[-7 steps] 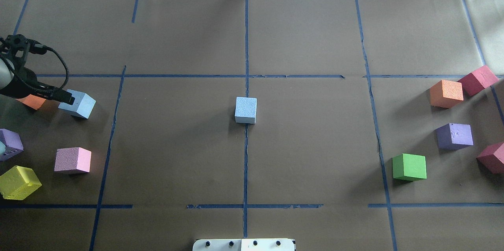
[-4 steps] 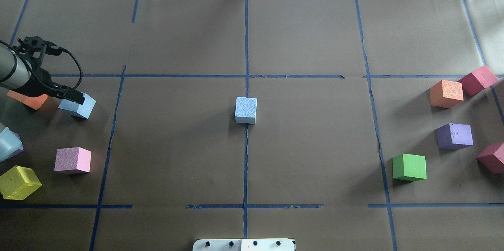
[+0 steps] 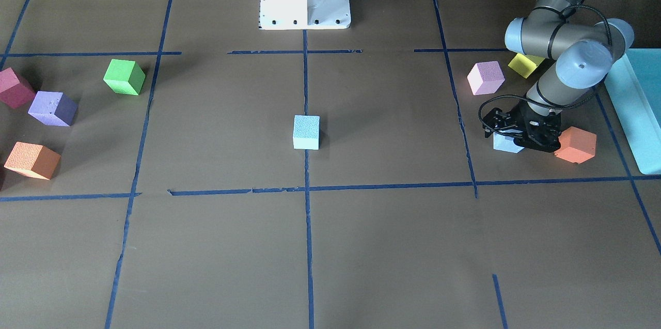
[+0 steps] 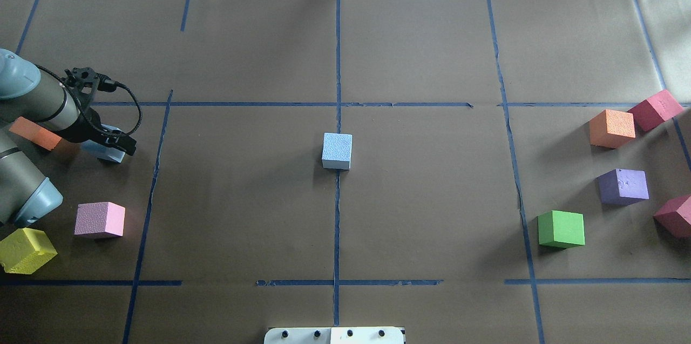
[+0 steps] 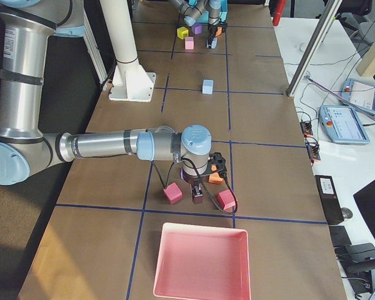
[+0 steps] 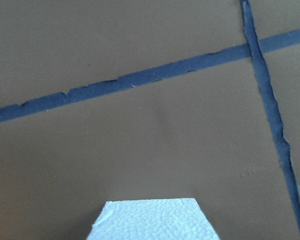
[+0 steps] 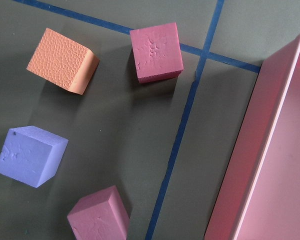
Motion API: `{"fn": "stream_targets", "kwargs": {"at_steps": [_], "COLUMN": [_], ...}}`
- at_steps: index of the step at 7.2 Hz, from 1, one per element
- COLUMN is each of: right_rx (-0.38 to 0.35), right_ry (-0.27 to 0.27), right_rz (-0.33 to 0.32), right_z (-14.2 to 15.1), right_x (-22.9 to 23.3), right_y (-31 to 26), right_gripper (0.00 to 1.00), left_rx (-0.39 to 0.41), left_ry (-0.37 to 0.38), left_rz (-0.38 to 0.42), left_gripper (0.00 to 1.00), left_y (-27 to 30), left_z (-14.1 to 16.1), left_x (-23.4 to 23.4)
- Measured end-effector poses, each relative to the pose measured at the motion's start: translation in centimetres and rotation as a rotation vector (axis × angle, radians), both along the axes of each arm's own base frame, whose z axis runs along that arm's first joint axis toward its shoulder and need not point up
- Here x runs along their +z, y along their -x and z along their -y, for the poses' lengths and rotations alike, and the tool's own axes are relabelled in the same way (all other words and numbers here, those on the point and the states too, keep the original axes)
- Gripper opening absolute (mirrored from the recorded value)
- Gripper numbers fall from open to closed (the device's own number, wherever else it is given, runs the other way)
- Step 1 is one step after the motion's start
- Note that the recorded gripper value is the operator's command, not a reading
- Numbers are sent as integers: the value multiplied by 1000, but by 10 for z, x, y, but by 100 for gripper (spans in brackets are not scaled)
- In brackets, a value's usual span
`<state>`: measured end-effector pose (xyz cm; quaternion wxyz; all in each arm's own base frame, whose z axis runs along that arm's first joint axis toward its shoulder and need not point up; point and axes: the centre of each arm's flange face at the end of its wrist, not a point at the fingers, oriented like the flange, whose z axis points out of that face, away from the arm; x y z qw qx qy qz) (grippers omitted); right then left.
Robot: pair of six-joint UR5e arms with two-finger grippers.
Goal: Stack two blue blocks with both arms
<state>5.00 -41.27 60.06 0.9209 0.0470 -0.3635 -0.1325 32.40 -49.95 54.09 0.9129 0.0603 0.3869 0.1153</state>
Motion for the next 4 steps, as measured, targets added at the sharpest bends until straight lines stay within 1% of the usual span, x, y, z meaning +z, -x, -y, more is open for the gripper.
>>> {"fn": "stream_targets", "kwargs": {"at_steps": [1,2,3,4], "right_rx": [0,0,0,-1], "right_ry": [1,1,1,1], "right_rz": [1,1,4,10], "right_z": [0,0,0,0], "right_x": [0,0,0,-1], "right_y": [0,0,1,1], "right_gripper": [100,100,100,100], "left_rx": [-1,-5,-15,-40], "left_ry": [1,-7,-20,-14], "left_rz": [-1,-12,-33,-49], "left_gripper": [27,27,27,28], "left_y": [-1,-2,0,-1], "left_z": [1,1,2,8], "left_x": [-2,-12,-33,-68]}}
